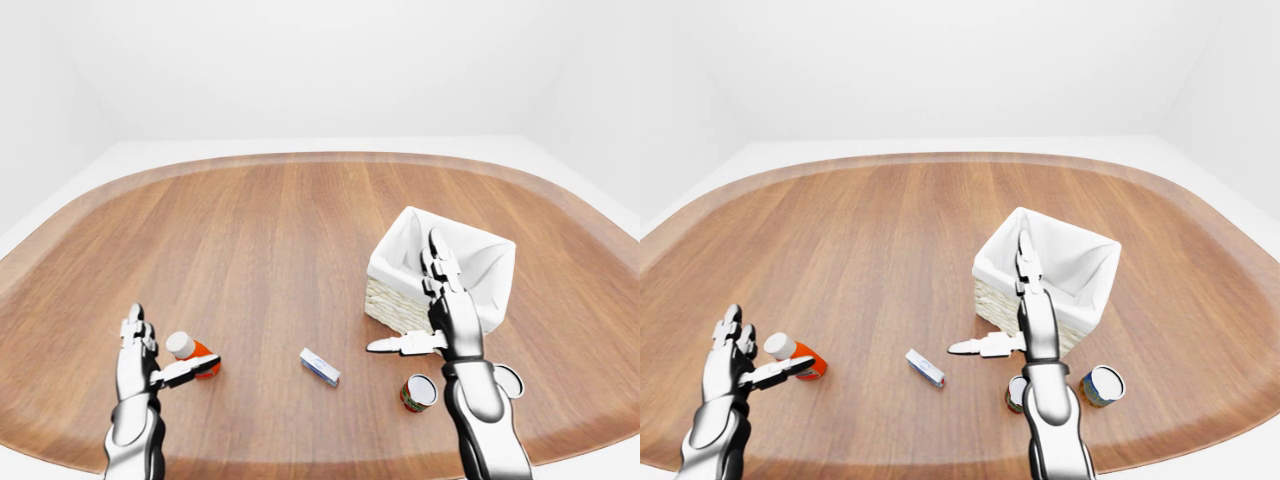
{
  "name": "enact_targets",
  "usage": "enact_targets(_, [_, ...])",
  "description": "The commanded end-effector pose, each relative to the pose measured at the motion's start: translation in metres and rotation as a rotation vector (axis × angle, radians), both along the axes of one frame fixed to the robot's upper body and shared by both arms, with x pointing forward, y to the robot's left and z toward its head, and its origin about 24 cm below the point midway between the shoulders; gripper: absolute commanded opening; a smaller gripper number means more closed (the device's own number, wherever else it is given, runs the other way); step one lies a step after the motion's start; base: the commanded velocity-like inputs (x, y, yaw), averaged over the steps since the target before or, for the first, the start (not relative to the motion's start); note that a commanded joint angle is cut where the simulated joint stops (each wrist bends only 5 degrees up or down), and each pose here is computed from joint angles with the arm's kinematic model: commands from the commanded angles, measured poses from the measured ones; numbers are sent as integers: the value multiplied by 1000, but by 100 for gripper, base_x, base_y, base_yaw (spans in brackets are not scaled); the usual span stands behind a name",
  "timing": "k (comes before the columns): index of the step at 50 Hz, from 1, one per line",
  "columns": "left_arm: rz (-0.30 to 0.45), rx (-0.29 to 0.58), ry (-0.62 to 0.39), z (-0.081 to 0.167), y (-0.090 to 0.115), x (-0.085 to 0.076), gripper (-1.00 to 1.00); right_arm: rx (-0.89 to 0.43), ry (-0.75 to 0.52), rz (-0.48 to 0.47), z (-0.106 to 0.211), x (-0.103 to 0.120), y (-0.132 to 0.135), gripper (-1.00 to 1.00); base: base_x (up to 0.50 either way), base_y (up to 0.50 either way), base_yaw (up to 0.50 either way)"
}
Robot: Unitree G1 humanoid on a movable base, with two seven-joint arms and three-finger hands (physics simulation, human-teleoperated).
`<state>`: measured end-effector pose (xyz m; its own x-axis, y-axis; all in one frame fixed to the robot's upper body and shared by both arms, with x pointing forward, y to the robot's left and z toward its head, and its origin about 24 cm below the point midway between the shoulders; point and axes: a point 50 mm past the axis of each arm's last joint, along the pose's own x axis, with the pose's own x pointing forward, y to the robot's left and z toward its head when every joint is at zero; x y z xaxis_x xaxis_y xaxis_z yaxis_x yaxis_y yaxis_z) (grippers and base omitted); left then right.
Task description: Pick up the ketchup, and put it in the basket.
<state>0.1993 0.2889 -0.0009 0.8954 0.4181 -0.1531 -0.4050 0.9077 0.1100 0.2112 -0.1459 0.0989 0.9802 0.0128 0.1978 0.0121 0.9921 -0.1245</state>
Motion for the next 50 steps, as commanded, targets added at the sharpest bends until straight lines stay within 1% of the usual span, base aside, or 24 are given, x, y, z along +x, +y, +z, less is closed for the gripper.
enact_targets(1, [8,-21,34,-9,1,4,100,-2,0,2,0,0,1,100,0,0,0])
enact_targets(20, [7,-43,90,-22,-2,7,100,-3,-3,3,0,-1,1,100,0,0,0])
enact_targets(21, [7,-51,93,-23,-2,7,-88,-4,-3,3,0,-1,1,100,0,0,0])
enact_targets(22, [6,-49,97,-23,-2,6,-93,-4,-2,3,0,-1,1,100,0,0,0])
enact_targets(26, [3,-50,114,-27,-3,7,-94,-3,-4,3,0,-1,1,100,0,0,0])
enact_targets(44, [3,-52,128,-30,-4,8,-93,0,-6,10,0,-1,1,100,0,0,0])
enact_targets(50, [1,-45,118,-27,-4,9,-93,1,-7,11,0,-1,2,100,0,0,0])
